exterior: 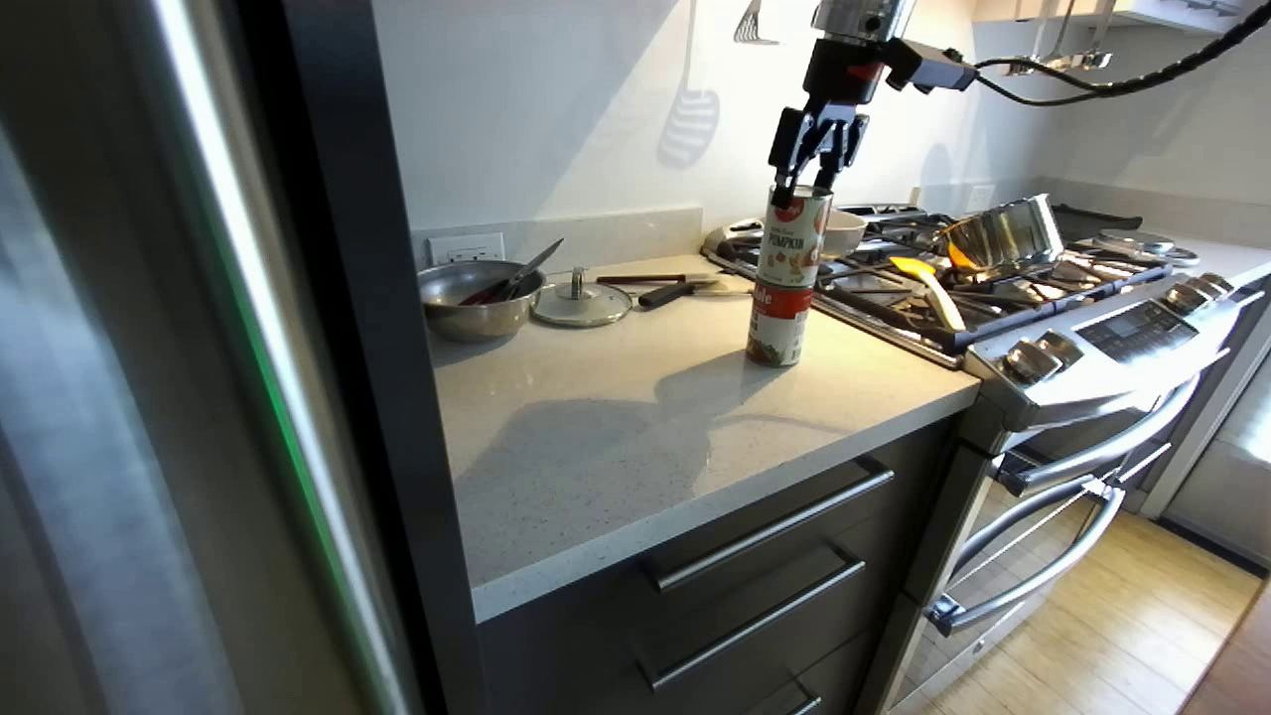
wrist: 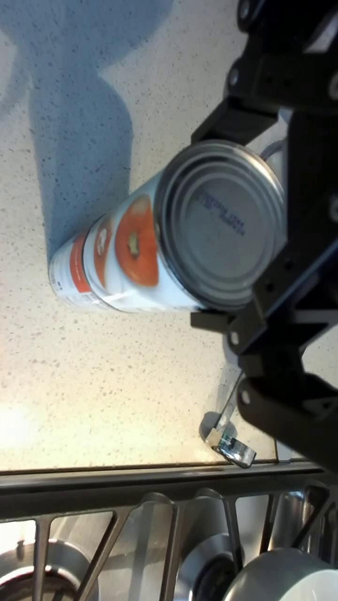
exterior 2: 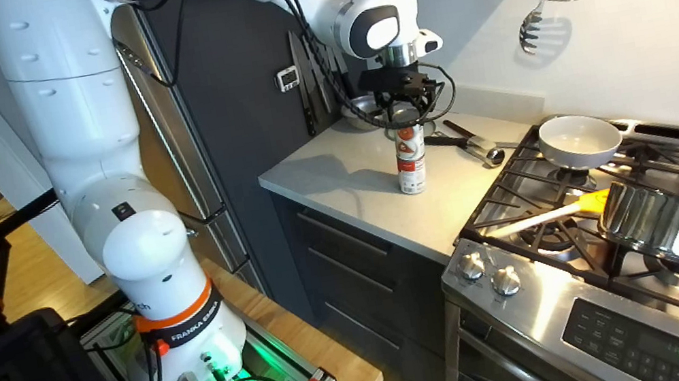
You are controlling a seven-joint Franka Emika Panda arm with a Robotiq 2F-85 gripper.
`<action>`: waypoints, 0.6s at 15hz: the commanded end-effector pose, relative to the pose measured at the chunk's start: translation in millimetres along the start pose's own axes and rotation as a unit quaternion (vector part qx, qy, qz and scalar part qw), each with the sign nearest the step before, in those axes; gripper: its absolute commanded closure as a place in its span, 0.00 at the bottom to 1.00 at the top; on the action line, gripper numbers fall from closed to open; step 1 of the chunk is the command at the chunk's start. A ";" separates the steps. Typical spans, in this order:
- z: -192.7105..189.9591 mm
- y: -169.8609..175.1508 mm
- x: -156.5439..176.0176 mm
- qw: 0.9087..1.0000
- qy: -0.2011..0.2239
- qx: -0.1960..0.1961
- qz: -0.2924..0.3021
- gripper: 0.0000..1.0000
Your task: Pick up the can on the left and put it on the can to the right
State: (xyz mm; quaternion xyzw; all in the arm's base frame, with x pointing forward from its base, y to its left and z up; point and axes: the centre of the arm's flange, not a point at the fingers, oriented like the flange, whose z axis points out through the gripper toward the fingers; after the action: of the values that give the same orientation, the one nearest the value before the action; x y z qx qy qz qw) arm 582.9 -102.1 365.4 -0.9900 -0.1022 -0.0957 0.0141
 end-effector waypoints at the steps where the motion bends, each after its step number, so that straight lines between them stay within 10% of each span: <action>1: -4.9 3.7 1.8 1.000 -0.006 0.009 0.010 0.42; 5: -4.2 3.2 2.1 1.000 -0.007 0.006 0.013 0.03; 9: -5.1 2.9 3.2 1.000 -0.006 0.005 0.013 0.00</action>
State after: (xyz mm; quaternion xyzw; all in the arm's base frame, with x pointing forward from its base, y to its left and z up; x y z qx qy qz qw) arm 584.6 -102.6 366.9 -0.9905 -0.0981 -0.0955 0.0147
